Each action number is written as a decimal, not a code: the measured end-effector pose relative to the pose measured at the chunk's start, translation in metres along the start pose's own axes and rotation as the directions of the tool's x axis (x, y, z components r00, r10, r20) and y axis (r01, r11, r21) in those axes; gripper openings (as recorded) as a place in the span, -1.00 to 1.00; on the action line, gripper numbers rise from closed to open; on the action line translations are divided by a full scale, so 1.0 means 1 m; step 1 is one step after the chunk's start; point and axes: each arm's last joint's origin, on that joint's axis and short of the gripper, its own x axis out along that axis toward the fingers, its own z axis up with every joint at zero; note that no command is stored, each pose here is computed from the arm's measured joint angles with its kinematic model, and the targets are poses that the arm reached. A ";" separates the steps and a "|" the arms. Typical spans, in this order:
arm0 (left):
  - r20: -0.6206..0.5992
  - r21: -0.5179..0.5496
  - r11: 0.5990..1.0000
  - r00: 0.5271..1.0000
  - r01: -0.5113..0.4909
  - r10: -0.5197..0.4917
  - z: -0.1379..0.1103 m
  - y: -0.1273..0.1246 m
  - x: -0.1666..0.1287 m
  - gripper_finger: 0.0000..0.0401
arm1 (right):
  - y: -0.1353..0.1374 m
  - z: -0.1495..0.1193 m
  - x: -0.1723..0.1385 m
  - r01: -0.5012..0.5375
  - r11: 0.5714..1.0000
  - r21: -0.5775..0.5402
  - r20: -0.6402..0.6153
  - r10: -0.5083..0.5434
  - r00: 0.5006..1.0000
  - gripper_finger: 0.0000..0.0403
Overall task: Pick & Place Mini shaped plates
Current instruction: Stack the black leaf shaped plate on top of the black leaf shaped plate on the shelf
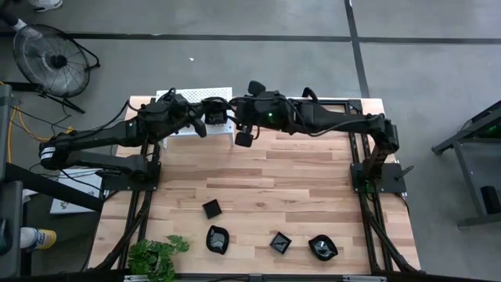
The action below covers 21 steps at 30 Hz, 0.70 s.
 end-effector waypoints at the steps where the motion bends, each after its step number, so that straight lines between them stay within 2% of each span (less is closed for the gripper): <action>1: -0.004 0.003 1.000 1.000 0.005 -0.005 0.000 0.000 0.000 -1.00 | 0.000 -0.001 0.001 0.015 1.000 0.000 -0.005 -0.015 1.000 -0.22; 11: -0.018 0.015 1.000 1.000 0.019 -0.019 -0.001 0.000 0.000 -1.00 | -0.013 -0.008 0.007 0.042 0.999 0.031 -0.011 -0.042 0.999 -0.35; 15: -0.018 0.015 1.000 1.000 0.018 -0.018 -0.001 0.000 0.000 -1.00 | -0.011 -0.008 0.010 0.002 0.999 0.043 -0.002 -0.002 1.000 -0.40; 21: -0.019 0.018 1.000 1.000 0.023 -0.022 -0.001 0.000 0.000 -1.00 | -0.008 -0.012 0.016 0.011 0.999 0.042 -0.013 -0.010 1.000 -0.45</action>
